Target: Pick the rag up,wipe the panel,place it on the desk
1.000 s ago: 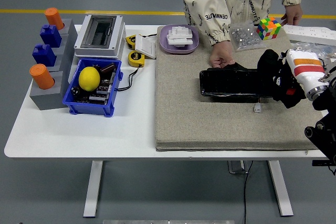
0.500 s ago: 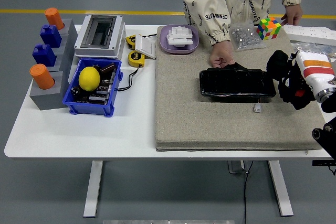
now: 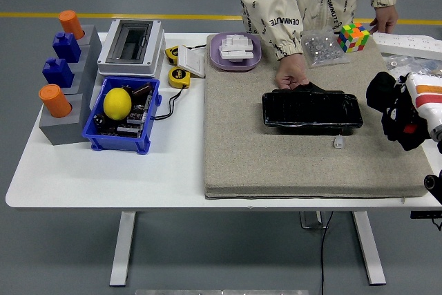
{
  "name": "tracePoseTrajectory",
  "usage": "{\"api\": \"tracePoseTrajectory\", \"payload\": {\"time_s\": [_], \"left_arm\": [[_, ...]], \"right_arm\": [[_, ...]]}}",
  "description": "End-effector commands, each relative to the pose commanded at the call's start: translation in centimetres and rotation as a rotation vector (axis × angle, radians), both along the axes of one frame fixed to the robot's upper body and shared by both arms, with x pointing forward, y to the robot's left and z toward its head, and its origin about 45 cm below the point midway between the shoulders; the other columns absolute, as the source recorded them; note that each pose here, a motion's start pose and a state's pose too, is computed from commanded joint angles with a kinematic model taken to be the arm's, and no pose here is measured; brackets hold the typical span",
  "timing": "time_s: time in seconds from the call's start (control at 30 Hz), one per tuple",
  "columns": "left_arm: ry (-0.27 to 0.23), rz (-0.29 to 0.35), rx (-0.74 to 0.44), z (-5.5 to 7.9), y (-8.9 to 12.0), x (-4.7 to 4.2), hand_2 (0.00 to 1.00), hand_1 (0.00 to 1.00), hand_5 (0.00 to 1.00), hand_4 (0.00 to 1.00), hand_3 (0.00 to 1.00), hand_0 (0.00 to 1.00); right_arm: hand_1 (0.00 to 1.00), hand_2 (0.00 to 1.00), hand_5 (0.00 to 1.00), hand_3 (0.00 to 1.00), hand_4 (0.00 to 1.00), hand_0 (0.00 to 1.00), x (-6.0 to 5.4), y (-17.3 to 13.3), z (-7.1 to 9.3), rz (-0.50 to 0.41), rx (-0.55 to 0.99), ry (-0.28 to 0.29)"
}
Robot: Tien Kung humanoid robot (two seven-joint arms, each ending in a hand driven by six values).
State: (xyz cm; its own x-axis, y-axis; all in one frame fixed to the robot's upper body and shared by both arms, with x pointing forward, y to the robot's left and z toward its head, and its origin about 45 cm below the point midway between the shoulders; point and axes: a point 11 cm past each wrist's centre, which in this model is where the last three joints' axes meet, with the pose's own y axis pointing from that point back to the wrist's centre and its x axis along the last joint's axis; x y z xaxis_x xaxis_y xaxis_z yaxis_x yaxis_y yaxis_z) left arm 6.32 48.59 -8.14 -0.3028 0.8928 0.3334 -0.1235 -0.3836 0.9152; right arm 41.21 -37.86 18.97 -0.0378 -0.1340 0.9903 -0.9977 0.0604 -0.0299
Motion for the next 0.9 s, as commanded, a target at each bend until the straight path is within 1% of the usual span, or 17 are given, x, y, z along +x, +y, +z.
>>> {"api": "tracePoseTrajectory", "payload": {"time_s": [0.17, 0.2, 0.23, 0.37, 0.4, 0.6, 0.63, 0.77, 0.8, 0.9], "left_arm": [[0.003, -0.002, 0.002, 0.0, 0.1, -0.13, 0.636, 0.636, 0.448, 0.631, 0.561, 0.605], [0.003, -0.002, 0.002, 0.0, 0.1, -0.12, 0.637, 0.636, 0.449, 0.631, 0.561, 0.605], [0.002, -0.002, 0.003, 0.0, 0.1, -0.1, 0.637, 0.636, 0.449, 0.631, 0.561, 0.605], [0.0, -0.001, 0.003, 0.1, 0.1, -0.02, 0.637, 0.636, 0.449, 0.631, 0.561, 0.605], [0.0, -0.001, 0.003, 0.1, 0.1, -0.03, 0.636, 0.637, 0.448, 0.631, 0.561, 0.605], [0.003, 0.005, 0.003, 0.0, 0.2, -0.25, 0.636, 0.637, 0.448, 0.631, 0.561, 0.605], [0.003, 0.005, 0.004, 0.0, 0.2, -0.28, 0.637, 0.637, 0.449, 0.631, 0.561, 0.604], [0.001, 0.005, 0.003, 0.0, 0.2, -0.19, 0.637, 0.637, 0.449, 0.631, 0.561, 0.604], [0.0, 0.005, 0.003, 0.1, 0.1, -0.11, 0.637, 0.636, 0.449, 0.631, 0.561, 0.605], [-0.003, 0.004, 0.002, 0.1, 0.1, 0.02, 0.637, 0.636, 0.449, 0.631, 0.561, 0.605]], "right_arm": [[0.235, 0.297, 0.023, 0.359, 0.844, 0.157, -0.1, -0.6, 0.2, -0.01, -0.006, 0.002], [0.244, 0.306, 0.028, 0.371, 0.869, 0.167, -0.1, -0.7, 0.2, -0.013, -0.006, 0.004], [0.244, 0.306, 0.028, 0.371, 0.869, 0.167, -0.1, -0.9, 0.2, -0.017, -0.003, 0.007], [0.244, 0.306, 0.028, 0.371, 0.869, 0.167, 0.0, -1.6, 0.2, -0.032, 0.018, 0.046], [0.324, 0.403, 0.184, 0.455, 0.958, 0.213, 0.0, -1.7, 0.2, -0.033, 0.02, 0.056], [0.324, 0.403, 0.184, 0.455, 0.958, 0.213, 0.1, -2.2, 0.2, -0.029, 0.02, 0.112], [0.372, 0.448, 0.371, 0.47, 0.988, 0.264, 0.1, -2.2, 0.2, -0.028, 0.021, 0.119], [0.372, 0.448, 0.371, 0.47, 0.988, 0.264, 0.1, -2.3, 0.1, -0.017, 0.021, 0.156], [0.442, 0.506, 0.408, 0.512, 0.998, 0.366, 0.0, -2.3, 0.1, -0.015, 0.022, 0.164], [0.442, 0.506, 0.408, 0.512, 0.998, 0.366, 0.1, -2.4, 0.1, -0.008, 0.025, 0.179]]}}
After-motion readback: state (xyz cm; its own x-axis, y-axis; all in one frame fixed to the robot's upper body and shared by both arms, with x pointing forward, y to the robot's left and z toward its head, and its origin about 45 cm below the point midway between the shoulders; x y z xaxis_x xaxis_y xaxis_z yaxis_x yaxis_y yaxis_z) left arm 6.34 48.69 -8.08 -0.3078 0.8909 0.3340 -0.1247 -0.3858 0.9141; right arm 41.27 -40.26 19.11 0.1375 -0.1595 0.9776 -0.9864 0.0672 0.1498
